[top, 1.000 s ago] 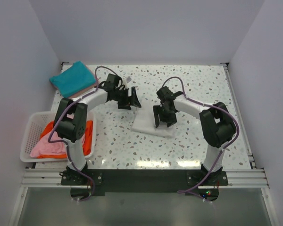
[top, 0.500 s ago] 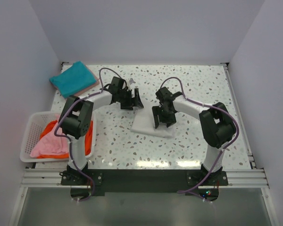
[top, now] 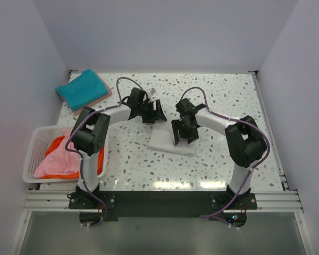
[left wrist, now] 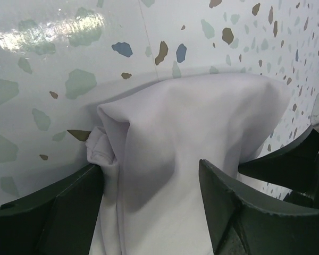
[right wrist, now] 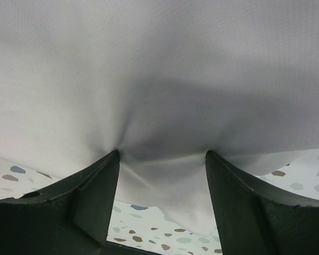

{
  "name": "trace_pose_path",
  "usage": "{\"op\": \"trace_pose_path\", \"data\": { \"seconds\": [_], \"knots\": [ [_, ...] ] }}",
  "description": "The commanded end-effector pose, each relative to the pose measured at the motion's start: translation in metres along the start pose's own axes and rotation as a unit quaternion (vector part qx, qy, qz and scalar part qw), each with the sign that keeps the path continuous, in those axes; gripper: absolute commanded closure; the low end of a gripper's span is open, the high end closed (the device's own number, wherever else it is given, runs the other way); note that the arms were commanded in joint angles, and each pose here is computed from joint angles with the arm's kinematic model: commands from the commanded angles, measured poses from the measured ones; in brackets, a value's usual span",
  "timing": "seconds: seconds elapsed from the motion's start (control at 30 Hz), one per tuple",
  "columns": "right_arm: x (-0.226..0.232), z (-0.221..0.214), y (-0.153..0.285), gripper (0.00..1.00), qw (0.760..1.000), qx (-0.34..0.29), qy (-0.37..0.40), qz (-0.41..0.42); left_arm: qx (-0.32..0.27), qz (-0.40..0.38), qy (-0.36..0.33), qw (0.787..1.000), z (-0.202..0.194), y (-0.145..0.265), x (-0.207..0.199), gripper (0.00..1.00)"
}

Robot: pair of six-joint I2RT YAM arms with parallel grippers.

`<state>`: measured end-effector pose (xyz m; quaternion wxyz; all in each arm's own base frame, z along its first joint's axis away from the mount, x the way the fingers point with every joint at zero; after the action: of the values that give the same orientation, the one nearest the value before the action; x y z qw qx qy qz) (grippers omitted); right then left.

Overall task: Fold and stack the t-shirts
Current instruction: Neatly place the folded tshirt to the corner

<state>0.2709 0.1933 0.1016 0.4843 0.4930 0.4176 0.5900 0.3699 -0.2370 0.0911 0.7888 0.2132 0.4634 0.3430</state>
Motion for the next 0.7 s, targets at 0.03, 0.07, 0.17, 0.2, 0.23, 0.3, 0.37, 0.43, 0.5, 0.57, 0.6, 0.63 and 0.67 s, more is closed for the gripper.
{"op": "trace_pose_path", "data": {
  "seconds": [0.03, 0.07, 0.17, 0.2, 0.23, 0.3, 0.37, 0.43, 0.5, 0.57, 0.6, 0.63, 0.67],
  "knots": [
    [0.005, -0.003, 0.003, 0.31, 1.0, -0.013, 0.012, 0.019, 0.037, 0.024, 0.025, 0.999, -0.023, -0.018, 0.014, 0.32],
    [0.005, -0.003, 0.004, 0.31, 1.0, -0.015, 0.013, 0.021, 0.038, 0.026, 0.027, 0.999, -0.023, -0.019, 0.015, 0.35],
    [0.005, -0.001, 0.006, 0.31, 1.0, -0.019, 0.015, 0.019, 0.043, 0.032, 0.031, 0.998, -0.025, -0.023, 0.016, 0.49],
    [0.005, -0.001, 0.006, 0.31, 0.999, -0.02, 0.016, 0.02, 0.04, 0.034, 0.03, 0.998, -0.022, -0.024, 0.016, 0.54],
    [0.006, -0.001, 0.007, 0.31, 0.999, -0.021, 0.017, 0.021, 0.041, 0.037, 0.031, 0.998, -0.023, -0.026, 0.018, 0.65],
    [0.005, 0.0, 0.009, 0.31, 0.999, -0.024, 0.02, 0.017, 0.043, 0.046, 0.033, 0.998, -0.023, -0.027, 0.02, 0.79],
    [0.005, 0.001, 0.011, 0.31, 0.999, -0.025, 0.024, 0.014, 0.038, 0.049, 0.025, 0.998, -0.016, -0.027, 0.019, 0.97],
    [0.004, 0.003, 0.013, 0.31, 0.999, -0.027, 0.027, 0.005, 0.023, 0.06, 0.014, 0.998, -0.004, -0.026, 0.017, 1.0],
    [-0.001, 0.004, 0.015, 0.3, 0.999, -0.03, 0.029, -0.019, 0.011, 0.083, -0.006, 0.996, 0.01, -0.02, 0.016, 1.0],
    [-0.003, 0.009, 0.022, 0.29, 0.998, -0.041, 0.031, -0.038, 0.005, 0.103, -0.021, 0.994, 0.019, -0.009, 0.015, 1.0],
    [-0.006, 0.009, 0.025, 0.27, 0.997, -0.042, 0.031, -0.052, -0.01, 0.117, -0.026, 0.993, 0.029, -0.003, 0.018, 1.0],
    [-0.007, 0.015, 0.032, 0.27, 0.995, -0.062, 0.032, -0.066, -0.022, 0.121, -0.032, 0.992, 0.036, 0.007, 0.014, 1.0],
    [-0.007, 0.017, 0.037, 0.26, 0.995, -0.069, 0.031, -0.071, -0.03, 0.128, -0.04, 0.991, 0.041, 0.013, 0.014, 1.0]
  ]
}}
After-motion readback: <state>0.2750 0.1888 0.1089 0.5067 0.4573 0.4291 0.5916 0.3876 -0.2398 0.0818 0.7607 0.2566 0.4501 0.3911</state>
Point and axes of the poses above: each gripper's point midway between its finger pads, its own y axis back along the fingers, its own x axis along the line the jaws close on, z = x × y, the point moved 8 cm from there along y, back along the fingers, and after that the axes turned 7 degrees about -y, right-handed, at the moved point
